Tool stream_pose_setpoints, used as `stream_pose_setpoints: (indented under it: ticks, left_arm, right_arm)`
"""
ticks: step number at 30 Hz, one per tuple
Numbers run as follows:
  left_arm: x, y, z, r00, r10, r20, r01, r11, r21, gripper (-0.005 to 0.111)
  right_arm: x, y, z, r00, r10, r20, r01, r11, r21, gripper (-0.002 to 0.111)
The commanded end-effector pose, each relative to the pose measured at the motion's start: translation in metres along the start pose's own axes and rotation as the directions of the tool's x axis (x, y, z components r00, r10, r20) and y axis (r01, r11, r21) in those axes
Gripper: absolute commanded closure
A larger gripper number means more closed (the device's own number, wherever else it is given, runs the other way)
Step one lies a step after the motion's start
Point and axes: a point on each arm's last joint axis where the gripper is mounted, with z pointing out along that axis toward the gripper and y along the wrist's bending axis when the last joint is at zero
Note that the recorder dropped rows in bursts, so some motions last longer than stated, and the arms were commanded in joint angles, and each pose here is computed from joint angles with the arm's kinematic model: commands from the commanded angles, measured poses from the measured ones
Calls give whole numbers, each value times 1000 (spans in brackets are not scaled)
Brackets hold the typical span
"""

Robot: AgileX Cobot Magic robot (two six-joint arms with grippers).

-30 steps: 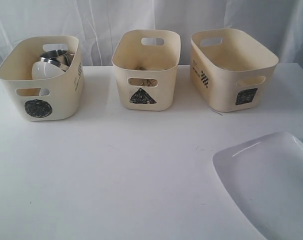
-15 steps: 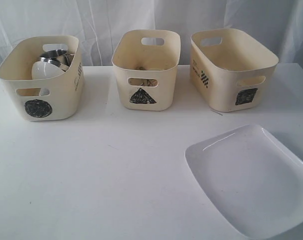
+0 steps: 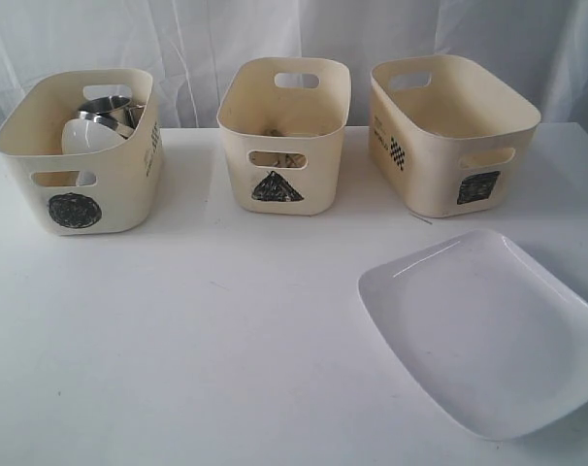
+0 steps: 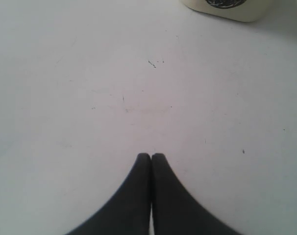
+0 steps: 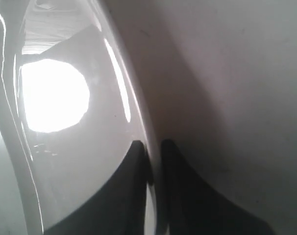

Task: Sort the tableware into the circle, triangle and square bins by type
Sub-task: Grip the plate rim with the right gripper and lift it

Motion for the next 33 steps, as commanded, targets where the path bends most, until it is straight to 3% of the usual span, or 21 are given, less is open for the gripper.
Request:
stream_pose_setpoints:
  ticks: [1,7,12,19,26,31,33]
  left_arm:
    - [8,0,1,998,-11,-62,11,1000,-1,106]
    - [8,0,1,998,-11,-62,11,1000,-1,106]
    - [8,0,1,998,-11,-62,11,1000,-1,106]
    - [8,0,1,998,-11,-62,11,1000,-1,106]
    - [8,0,1,998,-11,-62,11,1000,-1,106]
    - [8,0,1,998,-11,-62,11,1000,-1,106]
    - [8,0,1,998,-11,-62,11,1000,-1,106]
  right_arm:
    - [5,-23,10,1000,6,-2,-6,990,140,108]
    - [3,-14,12,999,40,13,-40,999,33,108]
    - [-4,15,7,994,91,57,-74,965,-250,108]
    - [-8,57,2,1000,-17,-15,14,981,-193,108]
    - [-13,122,-11,987,-162,17,163,973,-163,108]
    - [-36,165,-35,984,23,178,25,964,-265,108]
    - [-48,175,-46,974,29,226,37,959,-282,108]
